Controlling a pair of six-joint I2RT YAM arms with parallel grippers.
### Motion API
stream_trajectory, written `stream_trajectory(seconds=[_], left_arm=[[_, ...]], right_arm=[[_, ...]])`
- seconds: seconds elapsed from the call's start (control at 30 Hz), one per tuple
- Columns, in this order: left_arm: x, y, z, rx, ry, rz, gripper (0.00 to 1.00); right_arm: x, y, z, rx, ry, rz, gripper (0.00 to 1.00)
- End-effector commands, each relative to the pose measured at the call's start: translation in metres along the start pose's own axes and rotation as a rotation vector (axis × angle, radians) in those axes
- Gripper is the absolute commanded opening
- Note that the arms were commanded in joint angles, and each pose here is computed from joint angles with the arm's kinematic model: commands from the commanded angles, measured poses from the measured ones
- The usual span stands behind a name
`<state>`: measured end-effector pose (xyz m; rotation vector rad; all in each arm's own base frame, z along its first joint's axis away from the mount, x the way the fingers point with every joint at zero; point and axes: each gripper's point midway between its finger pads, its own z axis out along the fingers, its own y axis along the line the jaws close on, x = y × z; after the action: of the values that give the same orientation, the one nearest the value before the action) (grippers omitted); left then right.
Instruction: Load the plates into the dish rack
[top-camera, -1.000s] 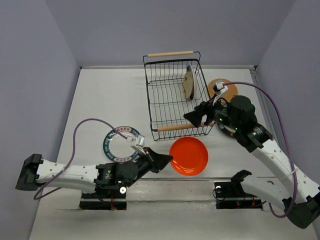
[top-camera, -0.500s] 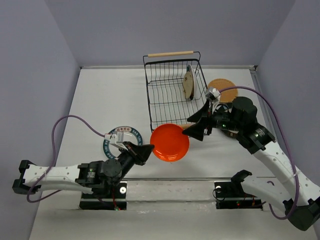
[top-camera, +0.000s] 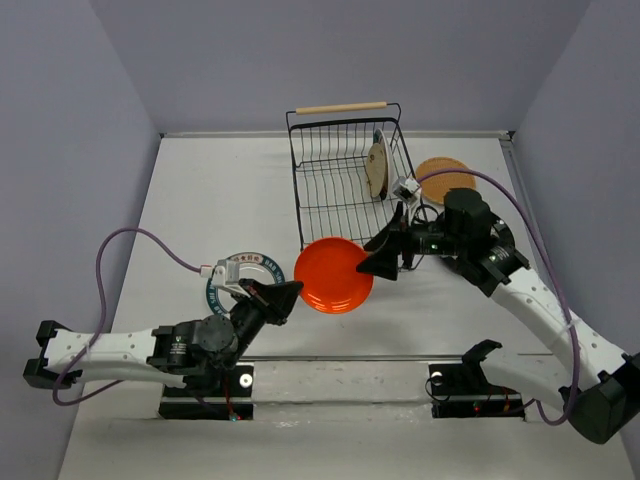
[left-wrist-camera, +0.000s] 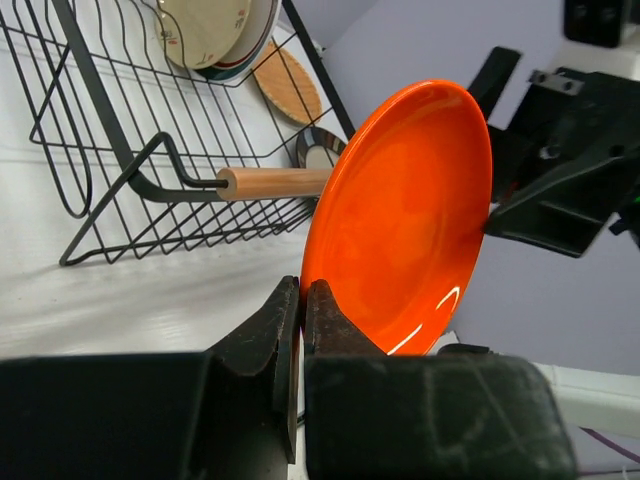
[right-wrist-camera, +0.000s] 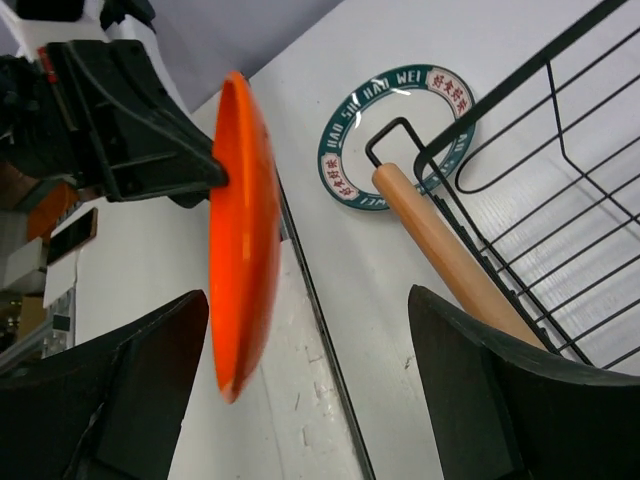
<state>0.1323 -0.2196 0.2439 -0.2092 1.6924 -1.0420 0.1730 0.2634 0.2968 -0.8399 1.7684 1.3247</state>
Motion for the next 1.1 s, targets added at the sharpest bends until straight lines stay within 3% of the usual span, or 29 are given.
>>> stream_trajectory(seconds=[0.0,0.07,0.1,0.13,0.17,0.2,0.23,0.3,0.33,0.43,0.53,0.67,0.83,0.93,1.07], left_arm=[[-0.032,-0.015,0.001,0.018,-0.108,-0.078,0.05],[-0.032,-0.018,0.002,0.028,-0.111,-0.078,0.05],[-0.032,-0.019,0.002,0.029,-0.112,-0.077,0.05],[-0.033,-0.019,0.002,0.029,-0.114,-0.075,0.06],[-0.034,-0.020,0.003,0.031,-0.117,-0.071,0.06],[-0.035,-0.021,0.003,0.031,-0.119,-0.066,0.10],[-0.035,-0.021,0.003,0.029,-0.120,-0.058,0.18],[-0.041,-0.020,0.002,0.021,-0.127,-0.026,0.68],[-0.044,-0.019,0.001,0.010,-0.132,-0.011,0.78],[-0.069,-0.010,-0.006,-0.061,-0.160,0.034,0.96],[-0.097,0.000,-0.017,-0.129,-0.185,0.076,0.99],[-0.123,0.018,-0.031,-0.203,-0.200,0.108,0.99],[-0.122,0.047,-0.041,-0.254,-0.200,0.134,0.99],[-0.120,0.044,-0.040,-0.215,-0.206,0.077,0.99],[-0.098,0.045,-0.031,-0.193,-0.199,0.152,0.99]], right_arm=[[0.004,-0.005,0.014,-0.013,0.019,0.035,0.85],[0.004,-0.004,0.021,-0.028,0.025,0.039,0.76],[0.001,0.000,0.023,-0.039,0.020,0.037,0.49],[-0.002,0.002,0.024,-0.047,0.008,0.044,0.31],[-0.015,0.008,0.023,-0.066,-0.039,0.038,0.15],[-0.022,0.011,0.022,-0.067,-0.070,0.036,0.07],[-0.029,0.012,0.022,-0.068,-0.105,0.031,0.07],[-0.049,0.011,0.021,-0.035,-0.177,0.017,0.07],[-0.062,0.009,0.019,-0.004,-0.210,0.009,0.07],[-0.084,-0.032,0.020,0.223,-0.287,0.022,0.07],[-0.110,-0.075,0.011,0.466,-0.344,0.004,0.07],[-0.127,-0.146,0.007,0.800,-0.312,-0.015,0.07],[-0.140,-0.229,-0.023,1.279,-0.276,-0.081,0.07],[-0.144,-0.253,-0.026,1.407,-0.252,-0.114,0.07],[-0.138,-0.277,-0.020,1.491,-0.210,-0.124,0.07]])
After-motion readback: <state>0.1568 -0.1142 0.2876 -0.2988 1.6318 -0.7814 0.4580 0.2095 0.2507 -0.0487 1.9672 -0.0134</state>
